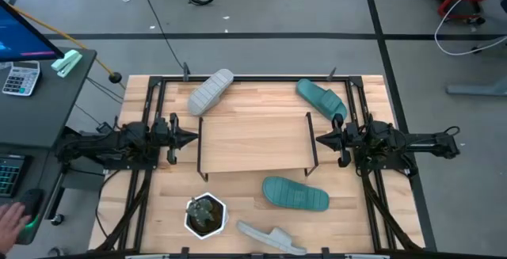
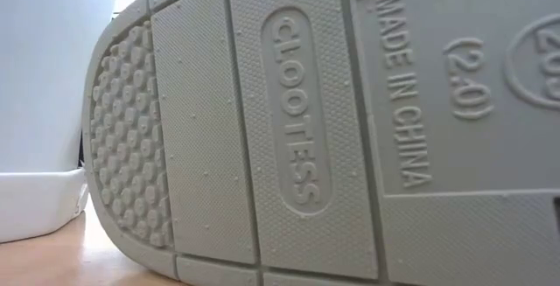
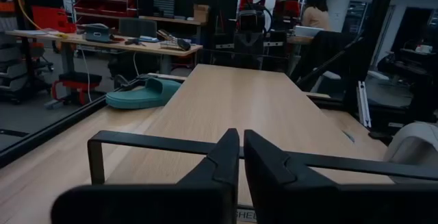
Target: Pick and place slides into the shelf
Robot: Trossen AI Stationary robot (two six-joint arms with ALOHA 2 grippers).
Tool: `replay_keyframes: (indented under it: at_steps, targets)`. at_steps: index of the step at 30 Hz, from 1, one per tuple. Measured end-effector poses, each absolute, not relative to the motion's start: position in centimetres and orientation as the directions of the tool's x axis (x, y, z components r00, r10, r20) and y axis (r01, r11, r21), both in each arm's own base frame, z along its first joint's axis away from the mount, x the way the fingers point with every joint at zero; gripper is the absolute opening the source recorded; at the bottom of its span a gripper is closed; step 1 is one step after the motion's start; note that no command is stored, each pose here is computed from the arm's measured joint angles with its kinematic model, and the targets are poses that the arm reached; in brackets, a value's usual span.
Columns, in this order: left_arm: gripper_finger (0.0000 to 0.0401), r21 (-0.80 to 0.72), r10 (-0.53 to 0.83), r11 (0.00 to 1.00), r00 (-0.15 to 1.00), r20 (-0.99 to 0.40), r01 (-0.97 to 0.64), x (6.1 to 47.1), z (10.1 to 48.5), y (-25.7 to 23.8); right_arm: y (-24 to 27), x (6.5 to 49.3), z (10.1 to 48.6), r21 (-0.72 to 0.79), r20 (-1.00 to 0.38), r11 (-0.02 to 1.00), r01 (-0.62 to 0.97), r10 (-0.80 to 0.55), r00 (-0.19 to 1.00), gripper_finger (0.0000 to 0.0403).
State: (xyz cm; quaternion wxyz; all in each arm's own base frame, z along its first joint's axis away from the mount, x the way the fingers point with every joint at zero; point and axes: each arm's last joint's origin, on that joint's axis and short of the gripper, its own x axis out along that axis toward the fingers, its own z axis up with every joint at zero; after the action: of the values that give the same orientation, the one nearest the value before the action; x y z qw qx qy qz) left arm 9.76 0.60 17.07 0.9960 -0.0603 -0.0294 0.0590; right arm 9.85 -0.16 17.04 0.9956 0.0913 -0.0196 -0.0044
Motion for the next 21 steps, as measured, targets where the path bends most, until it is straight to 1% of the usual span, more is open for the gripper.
replay_keyframes:
  at_steps: [3,12,21]
  targets:
    - [0.0023,-0.124,0.121,0.986,0.991,0.051,-0.114,9.76,17.08,0.60,-0.15,9.85,17.04,0.182,0.038,0.983,0.005,-0.012,0.999,0.0018]
    - [0.0036,-0.124,0.121,0.986,0.991,0.051,-0.114,9.76,17.08,0.60,-0.16,9.86,17.04,0.182,0.038,0.983,0.005,-0.012,0.999,0.0018]
    - [0.0023,-0.124,0.121,0.986,0.991,0.051,-0.114,9.76,17.08,0.60,-0.15,9.85,17.03,0.182,0.038,0.983,0.005,-0.012,0.999,0.0018]
